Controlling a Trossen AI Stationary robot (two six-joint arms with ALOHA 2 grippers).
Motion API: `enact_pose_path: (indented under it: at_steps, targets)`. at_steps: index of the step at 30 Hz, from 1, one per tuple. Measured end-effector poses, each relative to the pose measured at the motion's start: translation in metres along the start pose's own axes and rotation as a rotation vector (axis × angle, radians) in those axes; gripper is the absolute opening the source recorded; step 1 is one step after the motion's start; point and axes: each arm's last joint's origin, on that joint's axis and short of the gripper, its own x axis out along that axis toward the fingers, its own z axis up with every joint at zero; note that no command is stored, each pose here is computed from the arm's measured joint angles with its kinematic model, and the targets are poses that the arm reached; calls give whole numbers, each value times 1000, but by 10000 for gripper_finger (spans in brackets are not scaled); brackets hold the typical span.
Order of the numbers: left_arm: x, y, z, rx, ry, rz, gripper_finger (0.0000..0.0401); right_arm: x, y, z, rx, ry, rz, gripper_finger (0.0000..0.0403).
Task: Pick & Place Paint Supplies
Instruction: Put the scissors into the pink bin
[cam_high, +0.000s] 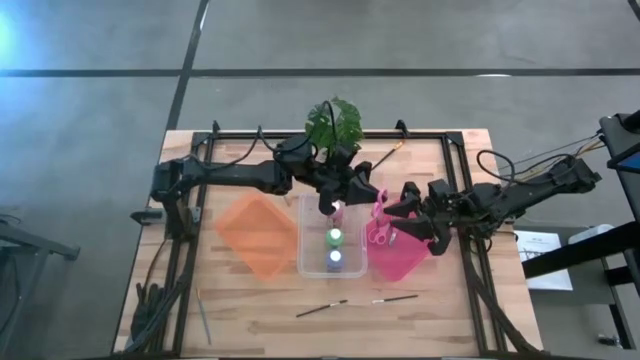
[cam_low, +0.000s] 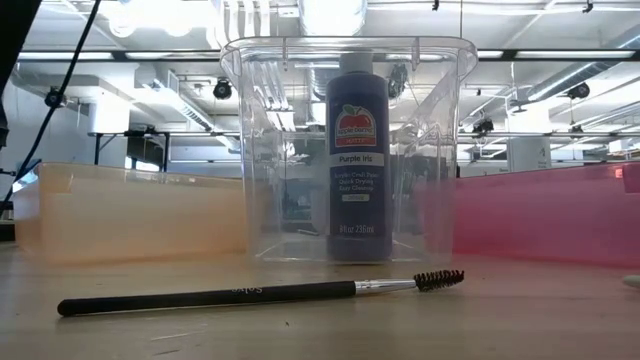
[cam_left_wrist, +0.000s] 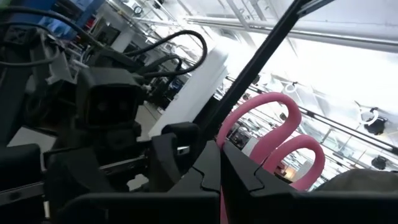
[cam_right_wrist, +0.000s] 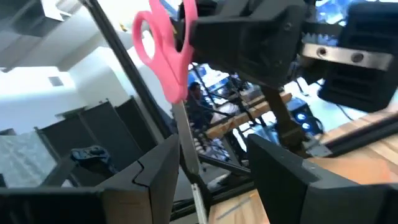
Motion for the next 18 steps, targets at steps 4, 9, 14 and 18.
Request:
enact_pose_path:
  at_steps: [4,9,14,18]
  targets:
    - [3,-4,-4,-5,-3,1,0,4,0,0,9,-10,37,182]
    - [7,-7,-8,-9,-2,-3,0,9,-1,-4,23,-1,55,182]
    - [8,-9,-9,-10,-2,-4,0,21,3,-5,29,29,93,182]
    - [8,-8,-9,-11,-7,2,0,34,8,-4,4,40,113,182]
